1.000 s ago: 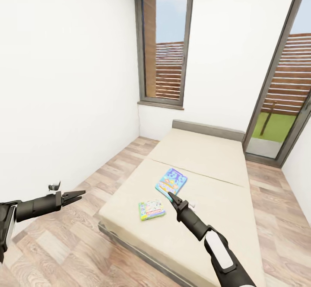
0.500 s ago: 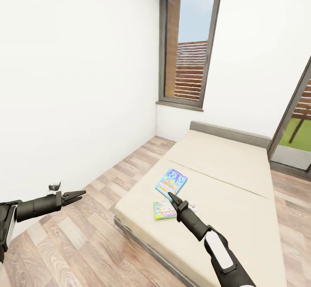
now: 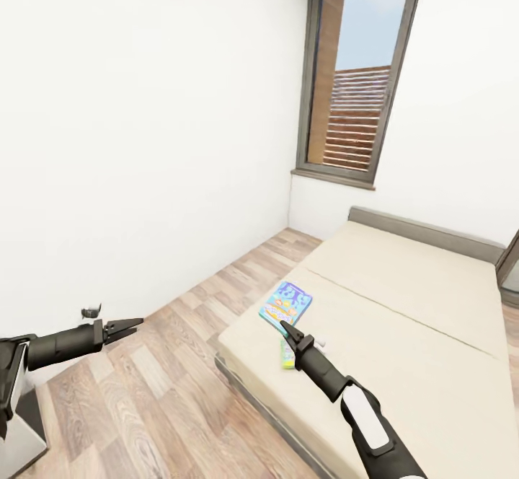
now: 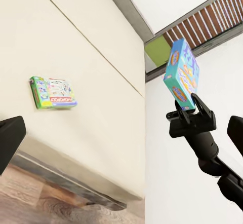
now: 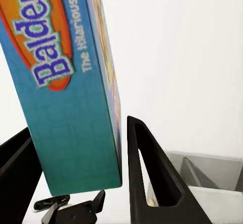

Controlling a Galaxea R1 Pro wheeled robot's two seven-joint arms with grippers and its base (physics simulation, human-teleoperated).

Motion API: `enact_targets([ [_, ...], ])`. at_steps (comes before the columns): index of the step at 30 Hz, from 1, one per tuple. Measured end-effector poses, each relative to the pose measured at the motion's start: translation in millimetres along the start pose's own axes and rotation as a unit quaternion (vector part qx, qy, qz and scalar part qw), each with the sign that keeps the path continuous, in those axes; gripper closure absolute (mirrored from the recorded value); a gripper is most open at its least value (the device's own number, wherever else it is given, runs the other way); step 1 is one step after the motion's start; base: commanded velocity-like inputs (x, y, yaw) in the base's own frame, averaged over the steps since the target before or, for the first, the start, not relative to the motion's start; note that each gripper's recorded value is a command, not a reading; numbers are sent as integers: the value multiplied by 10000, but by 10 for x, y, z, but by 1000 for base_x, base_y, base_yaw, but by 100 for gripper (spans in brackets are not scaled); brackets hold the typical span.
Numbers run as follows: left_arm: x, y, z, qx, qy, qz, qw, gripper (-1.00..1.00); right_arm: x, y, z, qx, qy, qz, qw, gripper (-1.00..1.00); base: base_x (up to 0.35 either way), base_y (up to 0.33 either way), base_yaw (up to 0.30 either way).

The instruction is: Put all the toys in the child's room - the three board games (two on the bed and one on the table), the two jigsaw puzzles on the table, and the tennis ball on the table - inside the toy box on the table in the child's room.

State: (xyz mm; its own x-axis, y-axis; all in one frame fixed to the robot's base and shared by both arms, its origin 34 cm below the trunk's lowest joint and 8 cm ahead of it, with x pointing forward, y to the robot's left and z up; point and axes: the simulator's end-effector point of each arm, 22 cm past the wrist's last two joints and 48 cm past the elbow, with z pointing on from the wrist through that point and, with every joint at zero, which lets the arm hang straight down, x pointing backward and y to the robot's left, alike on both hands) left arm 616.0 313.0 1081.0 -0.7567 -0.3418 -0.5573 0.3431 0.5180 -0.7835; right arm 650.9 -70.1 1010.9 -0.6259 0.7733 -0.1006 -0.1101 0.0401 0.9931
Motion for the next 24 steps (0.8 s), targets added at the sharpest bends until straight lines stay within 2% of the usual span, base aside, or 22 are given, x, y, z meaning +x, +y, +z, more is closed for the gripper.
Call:
enact_targets([
  [24, 32, -32, 67, 72, 10, -22, 10000, -100, 1, -10, -4, 13, 0, 4, 10000, 100, 0, 0, 287],
])
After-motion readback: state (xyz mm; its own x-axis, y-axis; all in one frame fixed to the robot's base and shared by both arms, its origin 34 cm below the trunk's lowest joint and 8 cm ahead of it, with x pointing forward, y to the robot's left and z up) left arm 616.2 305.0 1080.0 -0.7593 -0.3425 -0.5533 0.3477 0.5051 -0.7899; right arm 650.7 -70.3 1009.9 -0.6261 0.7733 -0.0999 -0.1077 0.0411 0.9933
